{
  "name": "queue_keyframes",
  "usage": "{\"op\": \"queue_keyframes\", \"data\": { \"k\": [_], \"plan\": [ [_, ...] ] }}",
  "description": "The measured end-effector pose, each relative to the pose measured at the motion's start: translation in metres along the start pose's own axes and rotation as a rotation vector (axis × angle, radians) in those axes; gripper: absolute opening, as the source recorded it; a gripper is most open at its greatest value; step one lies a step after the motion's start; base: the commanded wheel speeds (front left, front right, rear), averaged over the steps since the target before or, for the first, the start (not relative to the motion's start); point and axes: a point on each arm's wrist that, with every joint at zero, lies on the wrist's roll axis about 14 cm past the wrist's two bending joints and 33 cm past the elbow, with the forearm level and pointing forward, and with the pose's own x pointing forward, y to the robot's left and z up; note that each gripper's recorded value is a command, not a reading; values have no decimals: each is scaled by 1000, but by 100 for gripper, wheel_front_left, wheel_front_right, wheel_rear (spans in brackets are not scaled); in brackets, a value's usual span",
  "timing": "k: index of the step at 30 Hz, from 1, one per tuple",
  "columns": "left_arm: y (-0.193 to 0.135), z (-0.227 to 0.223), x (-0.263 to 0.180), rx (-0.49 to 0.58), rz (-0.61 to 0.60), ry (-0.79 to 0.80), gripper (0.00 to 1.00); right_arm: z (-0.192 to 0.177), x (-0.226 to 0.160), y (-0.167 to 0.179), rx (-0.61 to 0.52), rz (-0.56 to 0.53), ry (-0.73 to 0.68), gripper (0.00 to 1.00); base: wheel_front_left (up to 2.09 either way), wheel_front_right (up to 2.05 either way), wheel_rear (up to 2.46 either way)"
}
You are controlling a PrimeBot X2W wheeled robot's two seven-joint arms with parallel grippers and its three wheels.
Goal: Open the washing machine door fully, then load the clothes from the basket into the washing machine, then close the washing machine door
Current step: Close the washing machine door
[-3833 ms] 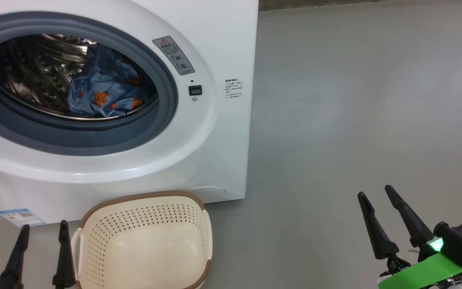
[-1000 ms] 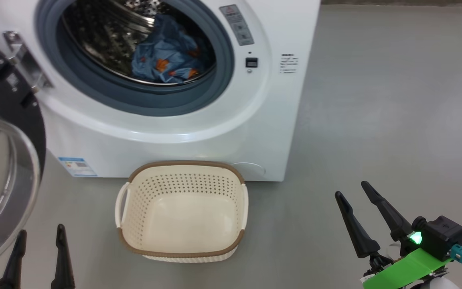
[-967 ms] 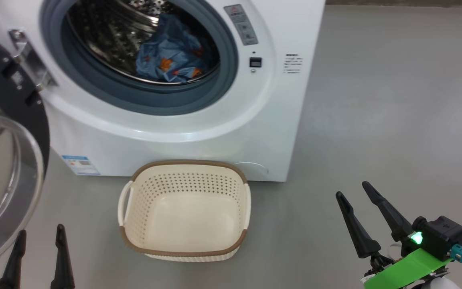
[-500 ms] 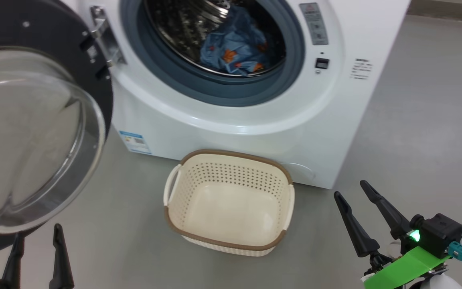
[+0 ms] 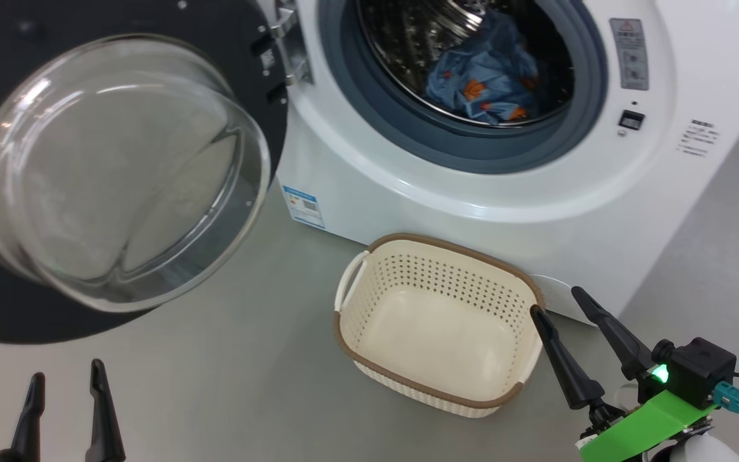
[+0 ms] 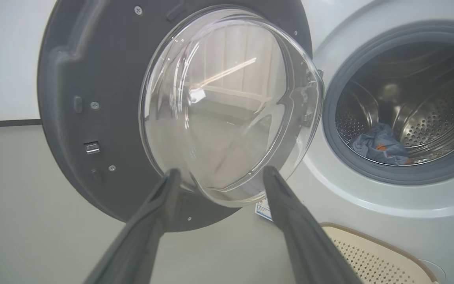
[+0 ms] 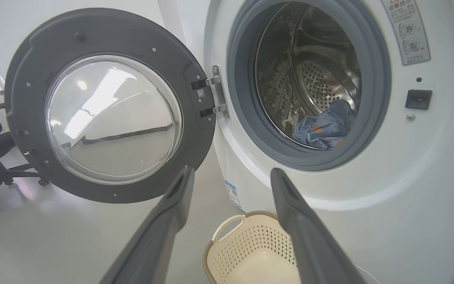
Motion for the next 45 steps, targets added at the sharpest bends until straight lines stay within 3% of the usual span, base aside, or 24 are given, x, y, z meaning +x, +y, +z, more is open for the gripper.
{"op": "queue_keyframes", "data": {
  "k": [10, 26, 28, 29, 31, 38, 45],
  "plan": [
    [25, 6, -17, 4, 73, -15, 100, -5, 14, 22, 21, 72, 13, 100, 0, 0, 0],
    [29, 19, -19, -8, 96, -56, 100, -9, 18, 27, 23, 96, 24, 100, 0, 0, 0],
    [27, 28, -17, -29, 83, -86, 57, -9, 18, 26, 25, 95, 26, 100, 0, 0, 0],
    [26, 33, -16, -44, 75, -102, 42, -10, 18, 25, 27, 94, 26, 100, 0, 0, 0],
    [29, 43, -15, -60, 73, -134, 0, -11, 19, 24, 30, 91, 28, 100, 0, 0, 0],
    [47, 102, 3, -150, 101, -329, 0, -15, 20, 18, 42, 80, 32, 100, 0, 0, 0],
    [70, 180, 37, -312, 37, -523, 0, -15, 21, 10, 49, 58, 26, 100, 0, 0, 0]
  ]
}}
